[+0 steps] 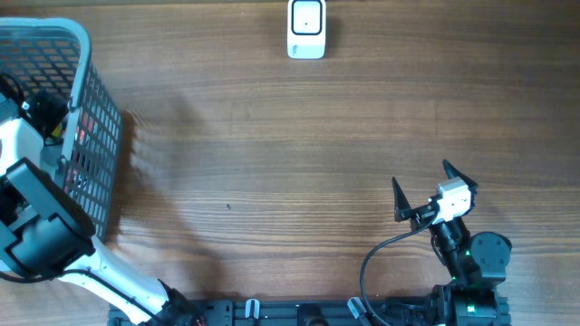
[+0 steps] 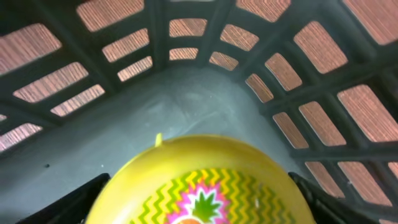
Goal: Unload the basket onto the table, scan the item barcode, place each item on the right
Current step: 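Lower the left gripper into the basket and grasp the yellow Mentos bottle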
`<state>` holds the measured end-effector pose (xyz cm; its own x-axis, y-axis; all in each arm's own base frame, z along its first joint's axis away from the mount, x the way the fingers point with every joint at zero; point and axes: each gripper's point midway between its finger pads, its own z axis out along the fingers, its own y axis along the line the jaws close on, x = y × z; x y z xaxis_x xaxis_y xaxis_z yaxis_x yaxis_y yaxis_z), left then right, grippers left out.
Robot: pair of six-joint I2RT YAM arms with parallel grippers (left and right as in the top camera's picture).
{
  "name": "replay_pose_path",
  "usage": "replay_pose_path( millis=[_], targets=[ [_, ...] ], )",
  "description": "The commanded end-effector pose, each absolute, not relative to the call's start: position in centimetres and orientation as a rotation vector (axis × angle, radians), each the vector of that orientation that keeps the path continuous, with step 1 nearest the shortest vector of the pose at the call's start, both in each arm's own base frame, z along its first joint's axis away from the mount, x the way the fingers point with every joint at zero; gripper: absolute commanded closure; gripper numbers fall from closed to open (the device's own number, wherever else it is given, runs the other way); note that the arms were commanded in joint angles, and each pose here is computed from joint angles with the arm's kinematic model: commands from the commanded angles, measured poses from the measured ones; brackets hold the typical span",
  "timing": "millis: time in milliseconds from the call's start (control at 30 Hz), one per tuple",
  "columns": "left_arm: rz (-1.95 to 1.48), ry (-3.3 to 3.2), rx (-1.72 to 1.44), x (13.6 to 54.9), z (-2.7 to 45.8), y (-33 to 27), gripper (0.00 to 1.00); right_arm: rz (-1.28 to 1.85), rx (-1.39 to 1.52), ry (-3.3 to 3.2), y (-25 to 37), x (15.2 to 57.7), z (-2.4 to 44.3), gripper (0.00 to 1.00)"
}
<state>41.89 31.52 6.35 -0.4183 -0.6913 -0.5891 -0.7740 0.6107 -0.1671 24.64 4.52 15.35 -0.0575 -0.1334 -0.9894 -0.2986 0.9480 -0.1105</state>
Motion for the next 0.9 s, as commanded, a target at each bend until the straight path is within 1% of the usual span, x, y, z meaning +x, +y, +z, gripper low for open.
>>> replay_pose_path(
  millis=[0, 33, 100, 133, 200, 333, 400, 467, 567, 667, 700, 867],
  targets=[
    [0.194, 2.218, -1.160, 41.6, 5.5, 31.8, 0.27, 0.165, -0.336, 1.637, 4.8, 24.6, 15.2, 0.00],
    [0.194, 2.216, -1.159, 41.6, 5.5, 31.8, 0.30, 0.165, -0.336, 1.637, 4.8, 24.6, 15.2, 0.00],
    [0.195, 2.217, -1.159, 41.6, 5.5, 31.8, 0.30, 0.164, -0.337, 1.637, 4.8, 24.6, 15.2, 0.00],
    [0.194, 2.217, -1.159, 41.6, 5.5, 31.8, 0.34, 0.165, -0.336, 1.637, 4.8, 24.6, 15.2, 0.00],
    [0.194, 2.217, -1.160, 41.6, 5.5, 31.8, 0.39, 0.165, -0.336, 1.637, 4.8, 24.6, 15.2, 0.00],
    [0.195, 2.219, -1.161, 41.5, 5.6, 31.7, 0.39, 0.165, -0.336, 1.637, 4.8, 24.6, 15.2, 0.00],
    [0.200, 2.211, -1.159, 41.4, 6.3, 31.7, 0.40, 0.165, -0.336, 1.637, 4.8, 24.6, 15.2, 0.00],
    [0.203, 2.195, -1.150, 41.4, 7.7, 31.7, 0.39, 0.164, -0.337, 1.637, 4.8, 24.6, 15.2, 0.00],
    [0.214, 2.124, -1.116, 41.2, 12.2, 31.5, 0.39, 0.164, -0.337, 1.636, 4.8, 24.6, 15.3, 0.00],
    [0.223, 2.048, -1.080, 40.7, 17.0, 31.1, 0.41, 0.164, -0.337, 1.636, 4.8, 24.6, 15.3, 0.00],
    [0.228, 2.002, -1.063, 40.2, 19.7, 30.8, 0.41, 0.164, -0.337, 1.636, 4.8, 24.6, 15.3, 0.00],
    [0.243, 1.831, -0.990, 37.7, 29.2, 28.9, 0.45, 0.163, -0.338, 1.632, 4.8, 24.6, 15.3, 0.00]
  ],
)
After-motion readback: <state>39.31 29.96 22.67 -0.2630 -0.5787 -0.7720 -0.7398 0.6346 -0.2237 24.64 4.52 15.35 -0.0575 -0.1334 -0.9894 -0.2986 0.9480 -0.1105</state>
